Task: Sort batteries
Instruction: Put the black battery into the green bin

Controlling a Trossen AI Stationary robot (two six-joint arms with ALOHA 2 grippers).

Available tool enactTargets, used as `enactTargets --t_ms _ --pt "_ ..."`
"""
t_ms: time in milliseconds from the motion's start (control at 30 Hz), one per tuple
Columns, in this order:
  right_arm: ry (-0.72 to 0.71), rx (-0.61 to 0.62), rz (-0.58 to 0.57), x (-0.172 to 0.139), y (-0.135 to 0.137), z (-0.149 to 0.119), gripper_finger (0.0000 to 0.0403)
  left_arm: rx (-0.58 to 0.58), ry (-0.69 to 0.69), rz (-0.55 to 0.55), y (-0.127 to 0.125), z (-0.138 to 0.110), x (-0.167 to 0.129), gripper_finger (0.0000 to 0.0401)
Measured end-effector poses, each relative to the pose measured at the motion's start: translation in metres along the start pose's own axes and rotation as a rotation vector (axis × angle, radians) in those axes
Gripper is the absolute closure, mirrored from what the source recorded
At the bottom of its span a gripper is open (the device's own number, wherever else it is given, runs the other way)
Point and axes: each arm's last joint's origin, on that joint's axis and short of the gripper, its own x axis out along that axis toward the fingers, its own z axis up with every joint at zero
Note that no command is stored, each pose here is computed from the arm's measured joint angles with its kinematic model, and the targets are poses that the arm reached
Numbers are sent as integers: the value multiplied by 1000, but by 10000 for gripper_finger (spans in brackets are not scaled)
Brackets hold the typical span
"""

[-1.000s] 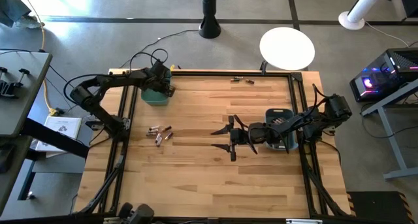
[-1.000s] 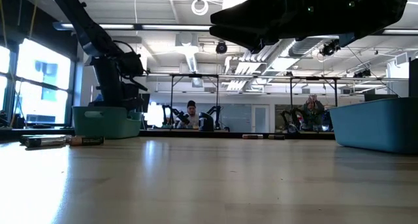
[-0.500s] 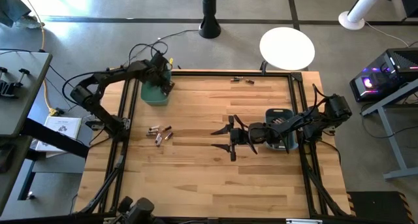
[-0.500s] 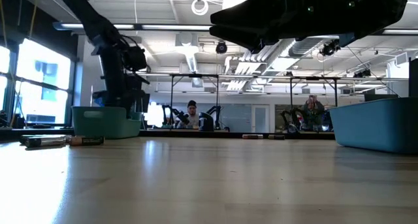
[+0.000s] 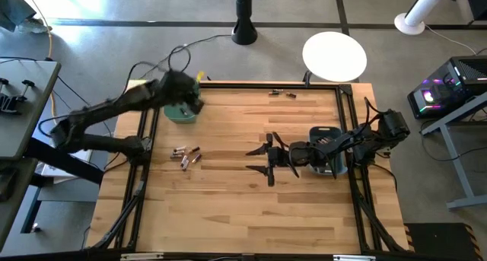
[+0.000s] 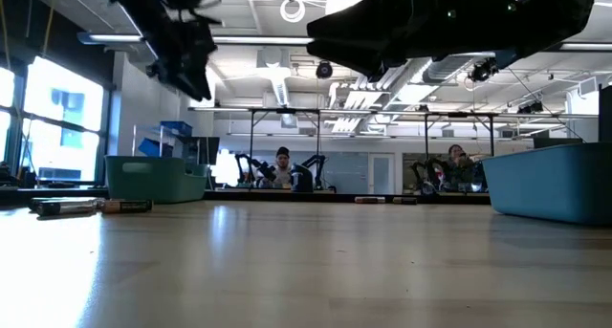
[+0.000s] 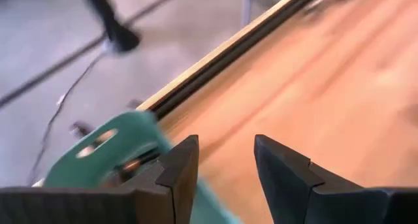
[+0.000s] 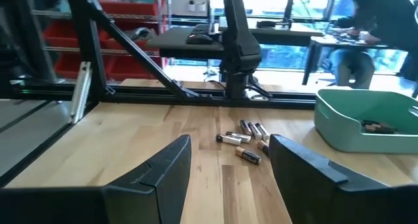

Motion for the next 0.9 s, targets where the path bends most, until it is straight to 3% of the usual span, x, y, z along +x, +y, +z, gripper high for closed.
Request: enactTargets --t_ms 200,367,467,600,900 --pt "25 -45 126 18 -23 -3 201 -8 -185 -157 -42 -43 -36 265" --pt "49 -125 288 66 -37 -16 201 -66 -210 -346 -68 -86 -47 265" --pt "55 -169 281 102 -51 -23 201 -71 -195 -405 -76 -105 -53 265" --pt "107 -141 270 145 -80 -33 201 -73 -216 -316 -75 -119 -62 266" --pt "127 -71 532 218 -108 -67 201 -72 -362 -112 -53 -127 -79 266"
